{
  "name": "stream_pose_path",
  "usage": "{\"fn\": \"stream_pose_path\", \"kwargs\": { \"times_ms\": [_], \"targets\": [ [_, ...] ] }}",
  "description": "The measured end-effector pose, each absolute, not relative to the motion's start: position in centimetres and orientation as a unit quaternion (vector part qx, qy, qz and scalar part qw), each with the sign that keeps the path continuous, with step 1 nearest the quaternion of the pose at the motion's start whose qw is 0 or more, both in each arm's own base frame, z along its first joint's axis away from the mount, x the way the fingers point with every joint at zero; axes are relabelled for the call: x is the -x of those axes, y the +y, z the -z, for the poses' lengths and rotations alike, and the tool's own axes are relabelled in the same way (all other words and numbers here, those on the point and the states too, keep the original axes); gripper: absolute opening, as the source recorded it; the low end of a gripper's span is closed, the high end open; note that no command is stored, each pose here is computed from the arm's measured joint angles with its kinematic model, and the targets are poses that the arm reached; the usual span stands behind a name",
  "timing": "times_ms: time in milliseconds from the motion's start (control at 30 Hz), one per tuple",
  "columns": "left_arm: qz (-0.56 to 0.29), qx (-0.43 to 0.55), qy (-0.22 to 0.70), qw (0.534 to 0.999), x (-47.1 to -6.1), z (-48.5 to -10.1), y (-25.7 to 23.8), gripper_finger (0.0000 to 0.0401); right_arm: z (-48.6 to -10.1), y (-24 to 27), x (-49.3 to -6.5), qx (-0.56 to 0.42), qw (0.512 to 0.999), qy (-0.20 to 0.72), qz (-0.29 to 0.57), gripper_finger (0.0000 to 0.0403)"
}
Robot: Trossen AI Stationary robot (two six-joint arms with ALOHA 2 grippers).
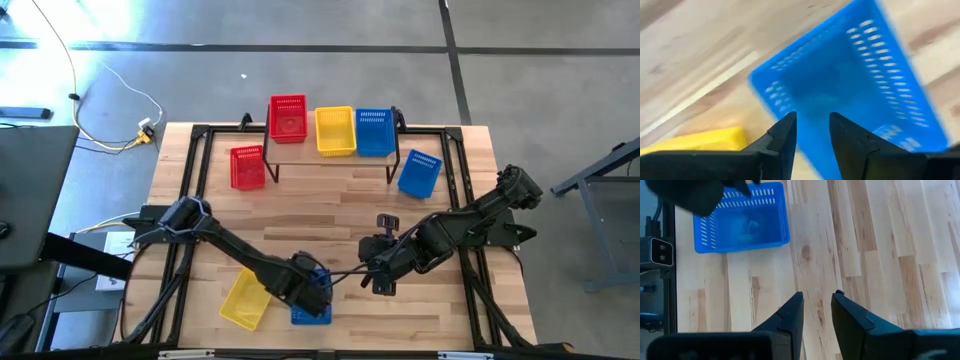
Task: Stack baskets on shelf by color
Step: Stack the bottom blue bin on top of the blue bin on the shelf
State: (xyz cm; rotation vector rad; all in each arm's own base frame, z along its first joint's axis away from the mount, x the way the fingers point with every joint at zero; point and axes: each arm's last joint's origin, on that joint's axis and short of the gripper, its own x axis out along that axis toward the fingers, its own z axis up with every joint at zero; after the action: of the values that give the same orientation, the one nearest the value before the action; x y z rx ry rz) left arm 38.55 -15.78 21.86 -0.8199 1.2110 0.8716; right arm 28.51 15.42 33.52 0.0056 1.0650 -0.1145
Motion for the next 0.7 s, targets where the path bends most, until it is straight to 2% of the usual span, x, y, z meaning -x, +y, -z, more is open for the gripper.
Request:
{"fn": "stream_pose_path", "kwargs": {
  "times_ms": [200,700],
  "targets": [
    [-0.433,0.344,0.547,0.629,-37.3,-21.9,-15.9,0.0106,-33.5,15.4,-28.5,-0.003,0.860,0.508,0.053,0.0087],
    [-0.448,0.353,0.542,0.617,-38.1,-19.5,-16.4,0.0106,-33.5,15.5,-28.5,-0.009,0.857,0.513,0.044,0.0087]
  ]
}}
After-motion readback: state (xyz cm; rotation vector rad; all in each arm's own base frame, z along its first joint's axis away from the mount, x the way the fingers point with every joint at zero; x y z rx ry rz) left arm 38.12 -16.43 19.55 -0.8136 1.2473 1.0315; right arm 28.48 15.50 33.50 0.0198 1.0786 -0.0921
